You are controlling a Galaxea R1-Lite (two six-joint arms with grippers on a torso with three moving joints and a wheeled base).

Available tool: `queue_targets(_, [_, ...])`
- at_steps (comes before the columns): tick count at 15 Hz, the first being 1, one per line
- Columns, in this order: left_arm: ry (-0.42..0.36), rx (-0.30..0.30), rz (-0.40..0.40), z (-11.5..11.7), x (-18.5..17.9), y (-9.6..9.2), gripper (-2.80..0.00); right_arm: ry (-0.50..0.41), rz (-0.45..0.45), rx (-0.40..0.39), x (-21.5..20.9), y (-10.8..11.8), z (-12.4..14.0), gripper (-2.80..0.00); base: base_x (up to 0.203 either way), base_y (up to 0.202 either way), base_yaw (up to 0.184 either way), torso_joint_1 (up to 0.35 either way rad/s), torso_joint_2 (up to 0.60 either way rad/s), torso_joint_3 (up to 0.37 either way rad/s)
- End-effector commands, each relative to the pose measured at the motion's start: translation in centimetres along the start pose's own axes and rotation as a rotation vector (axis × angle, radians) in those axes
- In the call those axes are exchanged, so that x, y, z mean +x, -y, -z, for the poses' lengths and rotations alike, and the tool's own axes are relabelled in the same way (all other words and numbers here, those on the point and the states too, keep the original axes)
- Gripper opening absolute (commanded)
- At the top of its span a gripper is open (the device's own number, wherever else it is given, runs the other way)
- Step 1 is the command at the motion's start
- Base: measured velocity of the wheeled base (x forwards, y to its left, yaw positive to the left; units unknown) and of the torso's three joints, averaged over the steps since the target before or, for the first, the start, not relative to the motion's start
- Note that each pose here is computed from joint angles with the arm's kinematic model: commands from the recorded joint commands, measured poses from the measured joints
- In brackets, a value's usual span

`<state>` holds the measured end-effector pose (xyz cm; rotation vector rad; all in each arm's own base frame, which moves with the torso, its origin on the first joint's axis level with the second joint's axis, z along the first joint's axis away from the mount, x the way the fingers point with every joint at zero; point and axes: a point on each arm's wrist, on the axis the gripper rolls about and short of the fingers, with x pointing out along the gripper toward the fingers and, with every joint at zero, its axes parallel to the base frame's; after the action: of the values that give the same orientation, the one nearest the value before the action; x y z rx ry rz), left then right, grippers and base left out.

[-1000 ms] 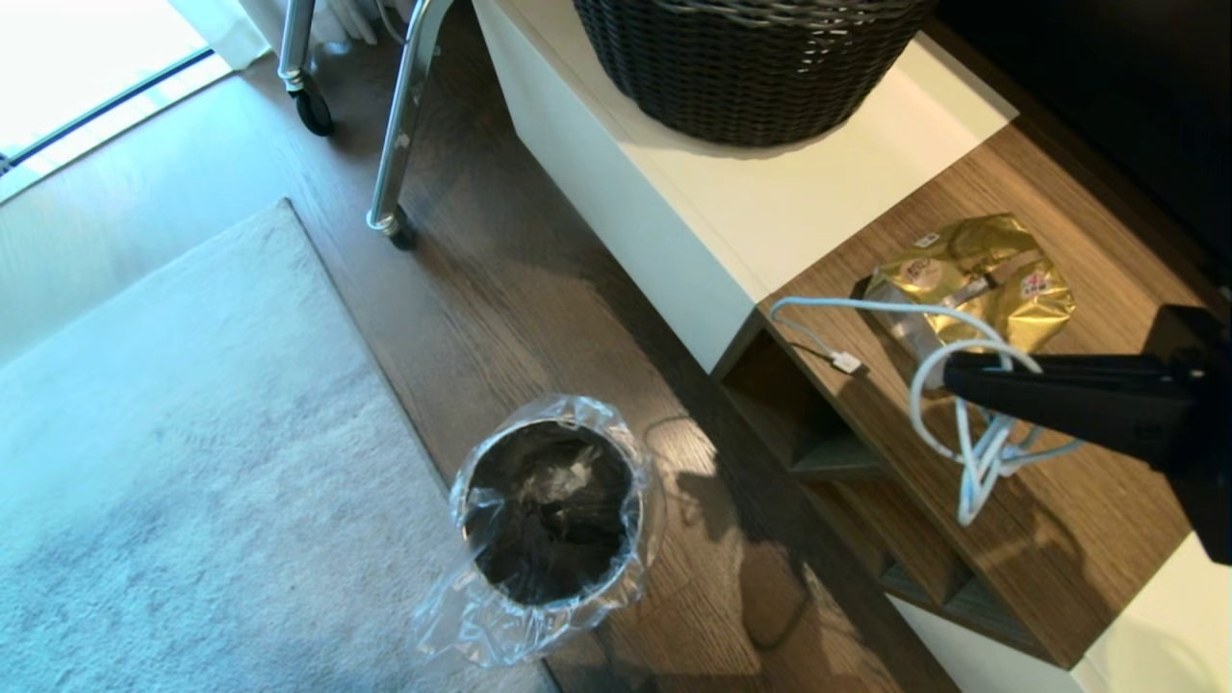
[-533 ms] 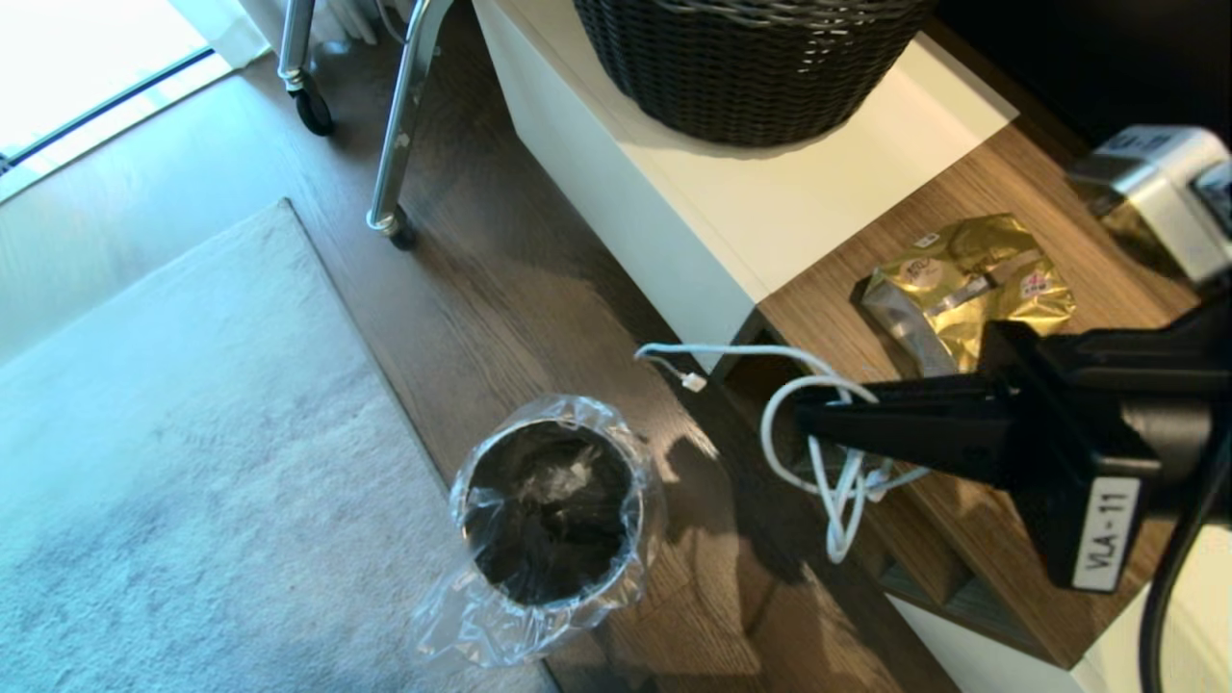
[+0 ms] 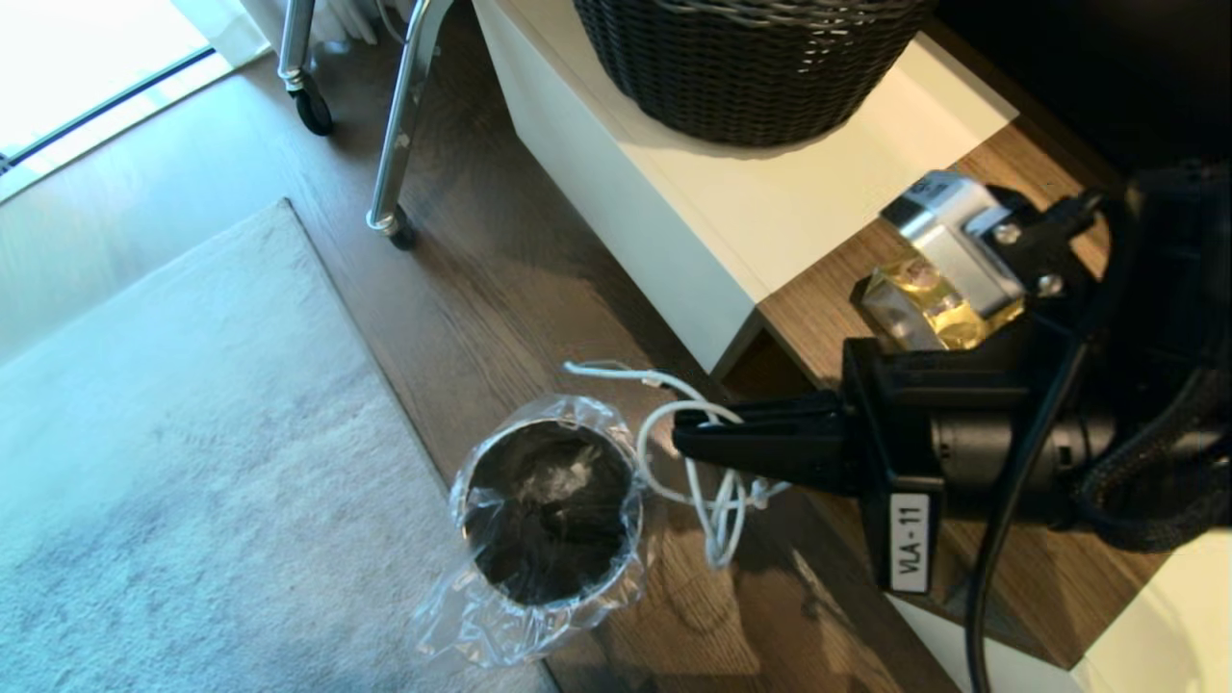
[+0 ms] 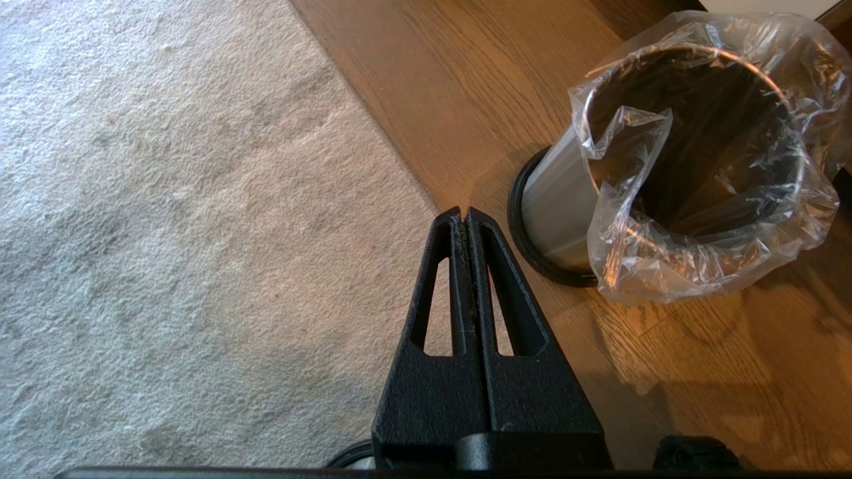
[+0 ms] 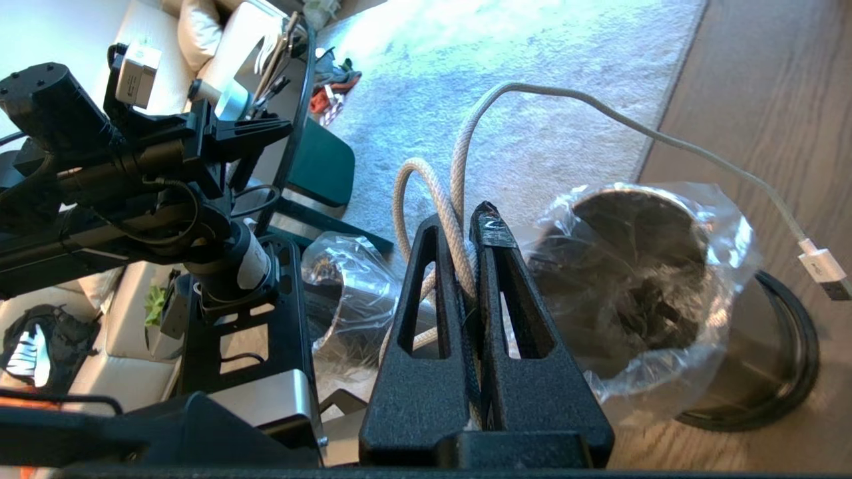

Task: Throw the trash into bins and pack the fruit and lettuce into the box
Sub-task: Throw it into the trash can

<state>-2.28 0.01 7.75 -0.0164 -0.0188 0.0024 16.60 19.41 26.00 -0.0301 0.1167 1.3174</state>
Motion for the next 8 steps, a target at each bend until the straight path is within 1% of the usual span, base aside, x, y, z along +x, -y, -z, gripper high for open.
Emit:
queue_targets(1, [0.001,0.0,-0.002,0.0,0.0,0.0,-2.8,-0.034,-0.031,0.014,2.2,0.3,1.3,-2.8,0.0,0.0,0.0,0.0,0.0,0.0])
queue_targets(2, [0.001,-0.001,0.0,0.0,0.0,0.0,-2.8,-0.035,-0.038,0.016,2.7,-0.1,1.4,-2.8,0.0,0.0,0.0,0.0,0.0,0.0])
queue_targets(3, [0.001,0.0,-0.002,0.0,0.0,0.0,-2.8,-0.028,-0.046,0.034,3.1,-0.7,1.1,-2.8,0.0,0.0,0.0,0.0,0.0,0.0])
queue_targets(4, [0.0,0.0,-0.001,0.0,0.0,0.0,-2.8,-0.016,-0.061,0.071,3.3,-1.4,0.7,-2.8,0.0,0.0,0.0,0.0,0.0,0.0])
queue_targets(6, [0.0,0.0,-0.001,0.0,0.0,0.0,-2.8,0.01,-0.092,0.101,3.1,-2.5,-0.3,-2.8,0.0,0.0,0.0,0.0,0.0,0.0])
queue_targets(8, [0.001,-0.001,0.0,0.0,0.0,0.0,-2.8,0.013,-0.117,0.126,2.9,-3.3,-0.5,-2.8,0.0,0.0,0.0,0.0,0.0,0.0])
